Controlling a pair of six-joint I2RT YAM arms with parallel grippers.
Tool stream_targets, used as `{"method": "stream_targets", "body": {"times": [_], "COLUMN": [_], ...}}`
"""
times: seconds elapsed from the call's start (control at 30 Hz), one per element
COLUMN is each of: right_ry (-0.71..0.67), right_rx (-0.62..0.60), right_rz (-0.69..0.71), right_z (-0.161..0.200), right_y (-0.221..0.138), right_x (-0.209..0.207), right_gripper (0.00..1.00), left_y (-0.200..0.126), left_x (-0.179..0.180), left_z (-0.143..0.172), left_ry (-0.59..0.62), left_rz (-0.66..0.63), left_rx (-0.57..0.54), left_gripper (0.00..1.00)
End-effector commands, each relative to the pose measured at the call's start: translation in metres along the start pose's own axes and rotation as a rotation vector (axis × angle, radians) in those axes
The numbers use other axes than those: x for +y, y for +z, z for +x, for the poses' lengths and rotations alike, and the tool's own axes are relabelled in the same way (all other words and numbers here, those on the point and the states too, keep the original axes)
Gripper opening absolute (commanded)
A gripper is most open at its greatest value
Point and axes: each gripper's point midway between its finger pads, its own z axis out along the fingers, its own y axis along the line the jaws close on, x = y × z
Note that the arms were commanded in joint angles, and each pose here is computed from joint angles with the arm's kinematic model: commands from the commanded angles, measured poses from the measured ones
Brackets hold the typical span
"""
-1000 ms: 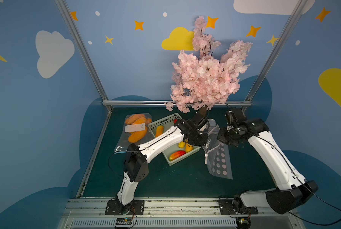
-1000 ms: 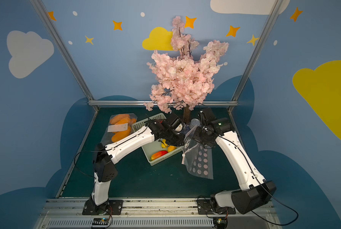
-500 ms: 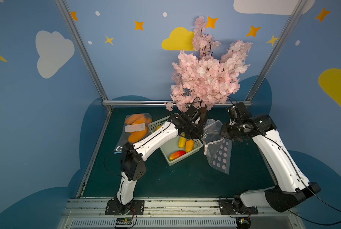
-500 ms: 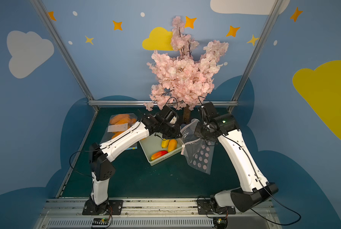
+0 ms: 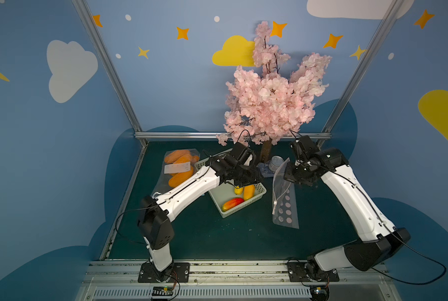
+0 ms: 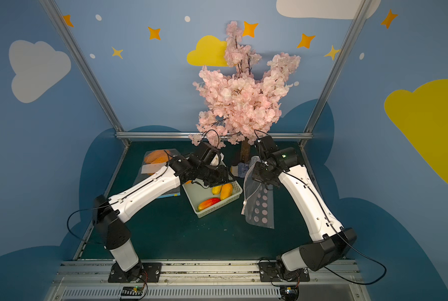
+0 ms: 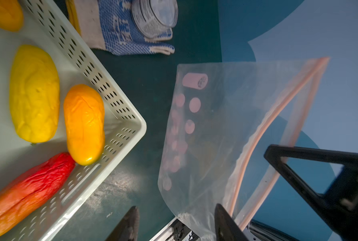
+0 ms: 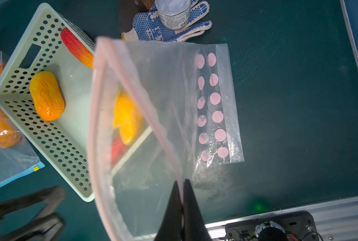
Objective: Place the mango in a zip-top bag and seal the zipper
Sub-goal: Pick up the mango from the basket.
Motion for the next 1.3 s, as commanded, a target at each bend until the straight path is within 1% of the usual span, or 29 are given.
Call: {"method": "stream_targets", "body": {"times": [0.0, 0.1, 0.17, 0.23, 0.33, 0.43, 0.53, 0.6, 0.7, 0.77, 0.87, 0.93, 1.0, 1.1, 1.2, 1.27], "right_ry": [-0.011, -0.011, -0.011, -0.010, -0.009, -0.008, -0.007, -0.002, -0.003, 0.000, -0.001, -0.001, -0.002, 0.000, -0.002, -0.004], "right_rx": [0.000, 0.000, -0.004, -0.004, -0.004, -0.004, -0.004, -0.001, 0.004, 0.005, 0.004, 0.006, 0.011, 0.016, 0.017, 0.017], "right_rz": [0.002, -0.004, -0.007, -0.015, -0.022, -0.026, -0.030, -0.033, -0.039, -0.046, -0.051, -0.050, -0.049, -0.054, -0.056, -0.056], "right_z": [0.000, -0.001, -0.002, -0.002, -0.003, -0.004, -0.003, -0.003, -0.003, -0.003, -0.004, -0.004, -0.004, -0.004, -0.004, -0.004], "right_y": [0.003, 0.004, 0.004, 0.004, 0.004, 0.002, 0.001, 0.001, 0.001, 0.001, 0.000, 0.001, 0.003, 0.004, 0.005, 0.005], "right_x": [0.000, 0.002, 0.003, 0.004, 0.005, 0.005, 0.004, 0.003, 0.003, 0.004, 0.005, 0.004, 0.004, 0.006, 0.006, 0.006], "right_gripper": [0.00, 0.00, 0.00, 0.00, 0.00, 0.00, 0.00, 0.00, 0.00, 0.00, 0.00, 0.00, 0.00, 0.00, 0.00, 0.00], "left_y": [-0.021, -0.018, -0.011, 0.010, 0.045, 0.080, 0.103, 0.113, 0.124, 0.133, 0.147, 0.153, 0.154, 0.144, 0.118, 0.091], "left_x": [0.024, 0.068, 0.090, 0.111, 0.140, 0.153, 0.159, 0.162, 0.170, 0.180, 0.185, 0.184, 0.186, 0.191, 0.172, 0.150], "left_z": [-0.022, -0.032, -0.042, -0.048, -0.053, -0.058, -0.065, -0.068, -0.069, -0.064, -0.050, -0.042, -0.037, -0.037, -0.050, -0.060], "left_ry": [-0.007, -0.002, 0.017, 0.069, 0.111, 0.165, 0.197, 0.200, 0.217, 0.221, 0.211, 0.217, 0.218, 0.218, 0.255, 0.267], "left_rz": [-0.058, -0.188, -0.242, -0.304, -0.373, -0.381, -0.377, -0.382, -0.426, -0.466, -0.463, -0.462, -0.482, -0.532, -0.537, -0.524], "left_rx": [-0.107, -0.093, -0.076, -0.030, 0.053, 0.111, 0.116, 0.114, 0.117, 0.140, 0.179, 0.196, 0.205, 0.193, 0.098, 0.009], "left_gripper": [0.59, 0.59, 0.59, 0.61, 0.62, 0.65, 0.67, 0.67, 0.68, 0.67, 0.64, 0.60, 0.54, 0.35, 0.25, 0.23]}}
